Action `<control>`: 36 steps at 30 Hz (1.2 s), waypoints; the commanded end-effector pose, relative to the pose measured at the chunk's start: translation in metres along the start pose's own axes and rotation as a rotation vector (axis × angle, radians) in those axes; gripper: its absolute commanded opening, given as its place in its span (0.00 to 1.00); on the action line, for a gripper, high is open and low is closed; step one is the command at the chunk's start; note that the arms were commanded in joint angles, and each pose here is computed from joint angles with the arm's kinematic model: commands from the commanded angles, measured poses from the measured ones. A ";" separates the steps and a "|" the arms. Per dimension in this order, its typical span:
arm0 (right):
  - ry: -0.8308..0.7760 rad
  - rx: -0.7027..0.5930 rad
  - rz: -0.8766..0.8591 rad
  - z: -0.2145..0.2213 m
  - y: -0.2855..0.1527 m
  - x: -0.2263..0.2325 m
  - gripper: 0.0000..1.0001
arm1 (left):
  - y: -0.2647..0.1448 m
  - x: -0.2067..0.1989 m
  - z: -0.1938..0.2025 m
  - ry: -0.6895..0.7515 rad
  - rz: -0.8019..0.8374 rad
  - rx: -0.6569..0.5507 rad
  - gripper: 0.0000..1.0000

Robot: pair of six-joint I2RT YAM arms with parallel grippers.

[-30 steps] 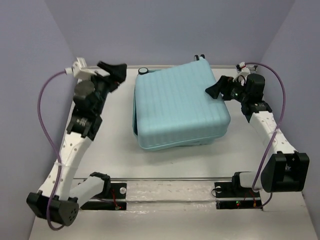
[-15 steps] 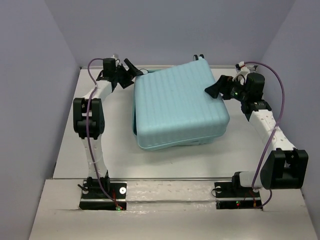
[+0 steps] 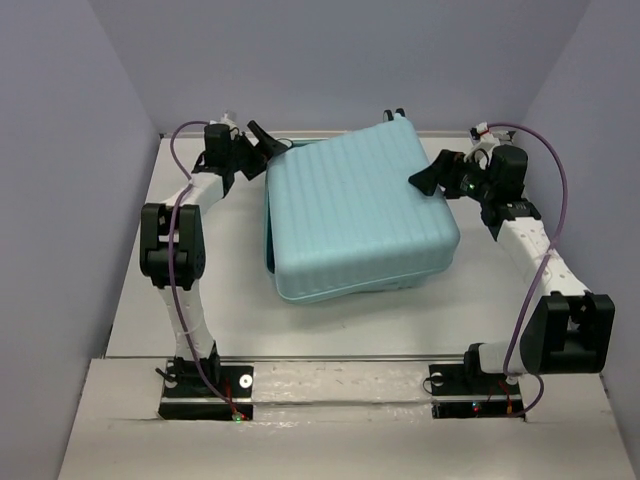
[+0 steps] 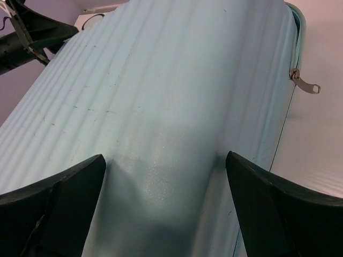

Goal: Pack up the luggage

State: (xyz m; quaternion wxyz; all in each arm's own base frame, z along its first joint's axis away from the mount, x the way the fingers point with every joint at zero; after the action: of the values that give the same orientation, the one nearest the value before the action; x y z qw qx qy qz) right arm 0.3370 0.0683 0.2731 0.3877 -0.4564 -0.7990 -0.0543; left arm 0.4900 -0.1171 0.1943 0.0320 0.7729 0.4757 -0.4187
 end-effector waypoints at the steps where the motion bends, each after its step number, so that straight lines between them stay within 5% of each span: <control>1: 0.117 0.179 -0.083 0.030 0.010 0.006 1.00 | -0.042 -0.068 -0.007 0.076 0.179 -0.019 0.99; 11: 0.117 0.184 -0.109 0.028 0.010 0.010 1.00 | -0.091 -0.078 -0.018 0.234 -0.122 -0.154 0.99; 25: 0.111 0.178 -0.133 0.029 0.001 0.018 1.00 | -0.132 -0.070 0.045 0.291 -0.313 -0.021 0.99; 36: 0.146 0.199 -0.115 0.038 0.005 0.013 1.00 | -0.118 -0.082 0.084 0.222 -0.090 0.116 0.96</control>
State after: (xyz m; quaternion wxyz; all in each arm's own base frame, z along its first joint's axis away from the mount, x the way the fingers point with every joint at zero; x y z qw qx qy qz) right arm 0.3414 0.0715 0.2699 0.3974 -0.4419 -0.8019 -0.0613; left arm 0.3410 -0.1269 0.2428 -0.0864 0.7604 0.5496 -0.3351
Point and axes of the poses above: each gripper's point midway between its finger pads, its own y axis out along the fingers, its own x axis along the line the jaws close on, z = x × y, the point moved 8 cm from there along -y, back along the fingers, and after that the axes turned 13 degrees about y, right-handed, at the moved point
